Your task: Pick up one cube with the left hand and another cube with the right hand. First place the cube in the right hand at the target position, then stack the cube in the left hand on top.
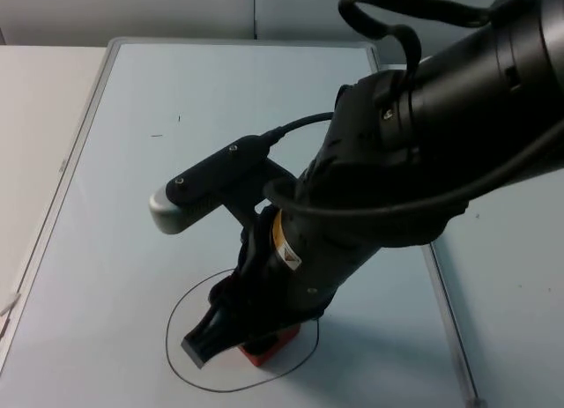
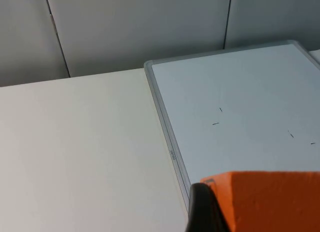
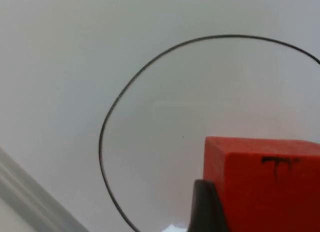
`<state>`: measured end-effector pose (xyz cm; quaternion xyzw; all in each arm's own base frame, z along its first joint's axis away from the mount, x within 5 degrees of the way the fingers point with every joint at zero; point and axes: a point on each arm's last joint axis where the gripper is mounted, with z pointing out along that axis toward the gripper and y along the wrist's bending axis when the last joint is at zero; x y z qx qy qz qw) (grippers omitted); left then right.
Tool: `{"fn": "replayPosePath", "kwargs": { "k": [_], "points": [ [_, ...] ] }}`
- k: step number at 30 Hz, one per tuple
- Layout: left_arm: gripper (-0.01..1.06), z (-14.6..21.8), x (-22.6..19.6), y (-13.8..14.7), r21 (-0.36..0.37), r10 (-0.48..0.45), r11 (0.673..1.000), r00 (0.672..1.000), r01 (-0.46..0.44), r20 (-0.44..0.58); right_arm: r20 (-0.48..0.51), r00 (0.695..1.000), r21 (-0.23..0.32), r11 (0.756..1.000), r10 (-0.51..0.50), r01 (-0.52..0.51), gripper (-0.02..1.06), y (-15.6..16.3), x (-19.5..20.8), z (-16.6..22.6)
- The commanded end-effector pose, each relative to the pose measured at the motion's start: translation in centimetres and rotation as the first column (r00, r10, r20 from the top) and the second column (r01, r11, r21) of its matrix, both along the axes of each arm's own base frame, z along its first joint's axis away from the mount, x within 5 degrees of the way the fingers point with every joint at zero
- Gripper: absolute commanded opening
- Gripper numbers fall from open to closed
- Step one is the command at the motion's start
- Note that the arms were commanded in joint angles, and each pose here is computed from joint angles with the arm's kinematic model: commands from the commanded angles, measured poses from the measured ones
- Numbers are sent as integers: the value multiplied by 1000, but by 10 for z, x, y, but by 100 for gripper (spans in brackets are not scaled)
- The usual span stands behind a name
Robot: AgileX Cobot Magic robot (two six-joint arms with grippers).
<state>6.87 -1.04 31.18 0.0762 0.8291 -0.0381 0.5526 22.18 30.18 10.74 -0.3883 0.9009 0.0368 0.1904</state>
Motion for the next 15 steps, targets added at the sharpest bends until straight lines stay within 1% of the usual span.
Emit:
{"fn": "replayPosePath", "kwargs": {
  "k": [1, 6, 7, 8, 10, 11, 15],
  "points": [
    [2, 1, -1, 0, -5, -8, 1000, 1000, 8, 15, 1, 1000, 12, 1000, 5, -5, 0, 4, 0, -1],
    [2, 1, -1, 0, -5, -8, 1000, 1000, 8, 15, 0, 1000, 13, 1000, 3, -3, 0, 4, 0, -1],
    [2, 1, -1, 0, -5, -8, 1000, 1000, 8, 15, -1, 1000, 13, 1000, 2, -2, 3, 4, -1, -1],
    [2, 1, -1, 0, -5, -8, 1000, 1000, 8, 15, -5, 1000, 16, 1000, -3, 3, 8, 4, -1, -1],
    [2, 1, -1, 0, -5, -8, 1000, 1000, 8, 15, -11, 1000, 21, 1000, -14, 14, 25, 4, -1, 0],
    [2, 1, -1, 0, -5, -8, 1000, 1000, 8, 15, -11, 1000, 21, 1000, -14, 14, 25, 4, -1, 0],
    [2, 1, -1, 0, -5, -8, 1000, 1000, 8, 15, 23, 1000, 69, 998, -9, 8, 90, 4, -1, 22]
  ]
}}
